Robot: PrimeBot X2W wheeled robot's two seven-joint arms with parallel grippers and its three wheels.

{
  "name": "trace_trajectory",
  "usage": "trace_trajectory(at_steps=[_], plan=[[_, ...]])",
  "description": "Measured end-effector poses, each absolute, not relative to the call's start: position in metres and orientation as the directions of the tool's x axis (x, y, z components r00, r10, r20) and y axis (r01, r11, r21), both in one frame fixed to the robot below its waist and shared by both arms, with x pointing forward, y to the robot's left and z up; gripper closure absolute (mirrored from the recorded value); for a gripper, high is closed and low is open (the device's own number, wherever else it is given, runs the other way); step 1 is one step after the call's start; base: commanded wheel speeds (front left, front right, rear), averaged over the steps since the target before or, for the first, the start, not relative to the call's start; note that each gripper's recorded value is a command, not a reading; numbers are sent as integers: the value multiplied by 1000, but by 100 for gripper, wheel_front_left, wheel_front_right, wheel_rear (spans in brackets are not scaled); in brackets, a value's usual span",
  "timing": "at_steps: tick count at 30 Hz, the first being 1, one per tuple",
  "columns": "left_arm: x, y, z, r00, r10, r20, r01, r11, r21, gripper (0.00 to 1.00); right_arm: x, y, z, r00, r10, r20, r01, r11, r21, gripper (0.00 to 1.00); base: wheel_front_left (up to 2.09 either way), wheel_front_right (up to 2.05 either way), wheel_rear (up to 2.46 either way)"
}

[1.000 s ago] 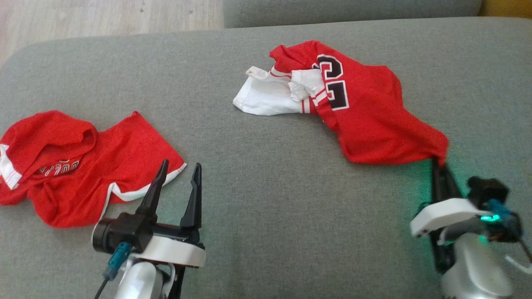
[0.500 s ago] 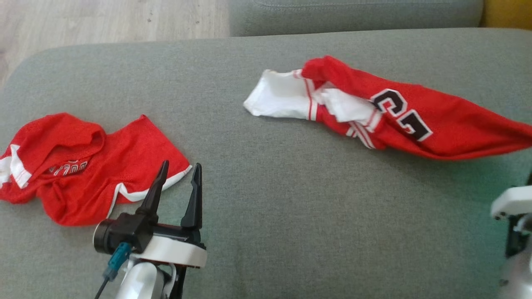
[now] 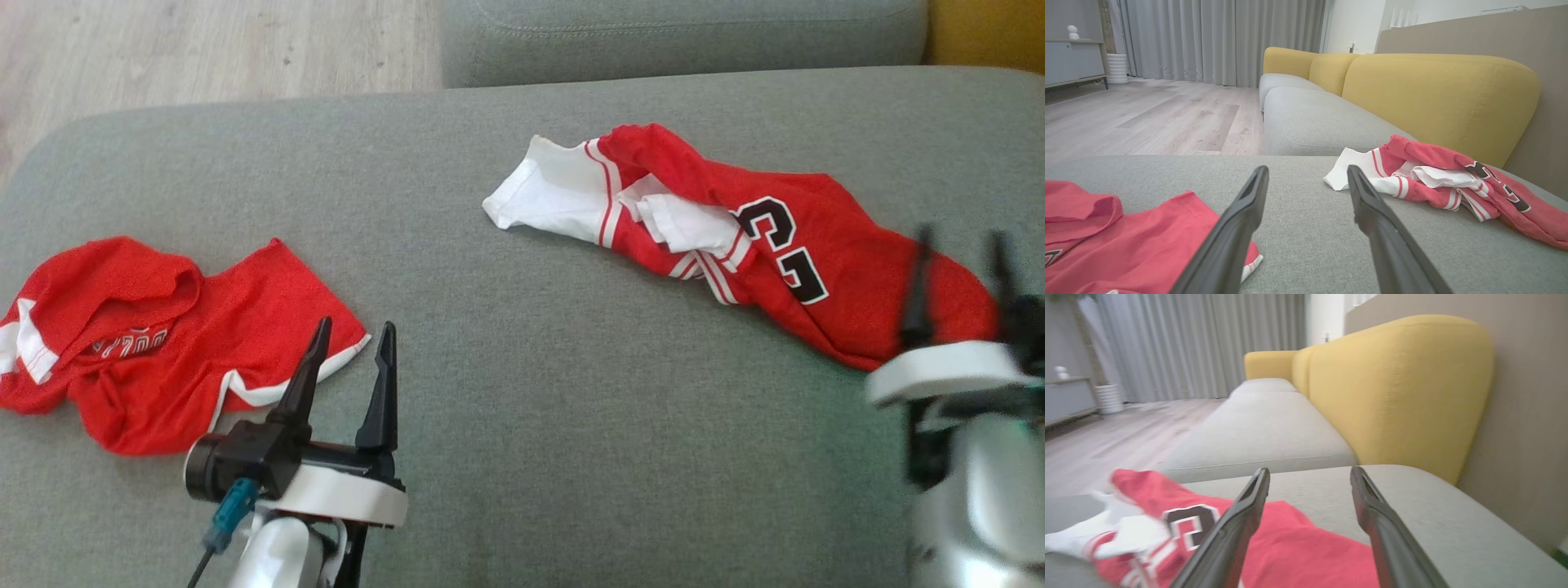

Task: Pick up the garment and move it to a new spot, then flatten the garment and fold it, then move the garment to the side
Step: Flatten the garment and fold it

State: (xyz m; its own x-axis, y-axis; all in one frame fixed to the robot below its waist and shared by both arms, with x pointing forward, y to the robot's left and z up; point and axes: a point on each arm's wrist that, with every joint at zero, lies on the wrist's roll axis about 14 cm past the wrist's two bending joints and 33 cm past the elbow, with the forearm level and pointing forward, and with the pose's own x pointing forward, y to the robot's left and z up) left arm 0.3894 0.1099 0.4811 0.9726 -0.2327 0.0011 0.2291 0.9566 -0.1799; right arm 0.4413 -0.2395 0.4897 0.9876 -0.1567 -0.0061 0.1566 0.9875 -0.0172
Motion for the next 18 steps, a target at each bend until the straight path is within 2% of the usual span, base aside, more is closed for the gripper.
trace_trajectory(at_steps=[3, 5, 10, 14, 18], plan=[[389, 108, 483, 971, -239, 8, 236, 955, -179, 0, 435, -201, 494, 999, -41, 20, 40, 999, 31, 0, 0, 0, 0], [388, 107, 487, 970, -242, 17, 241, 954, -177, 0, 410, -160, 478, 997, 77, -12, -76, 993, 90, 0, 0, 0, 0], [382, 108, 482, 972, -237, 4, 233, 954, -186, 0, 390, -130, 459, 984, 167, -66, -157, 979, 128, 0, 0, 0, 0], [380, 107, 478, 970, -242, -9, 236, 953, -190, 0, 392, -108, 458, 970, 234, -69, -225, 968, 113, 0, 0, 0, 0], [380, 110, 470, 972, -232, -31, 222, 956, -194, 0, 406, -86, 457, 950, 304, -72, -302, 952, 42, 0, 0, 0, 0]])
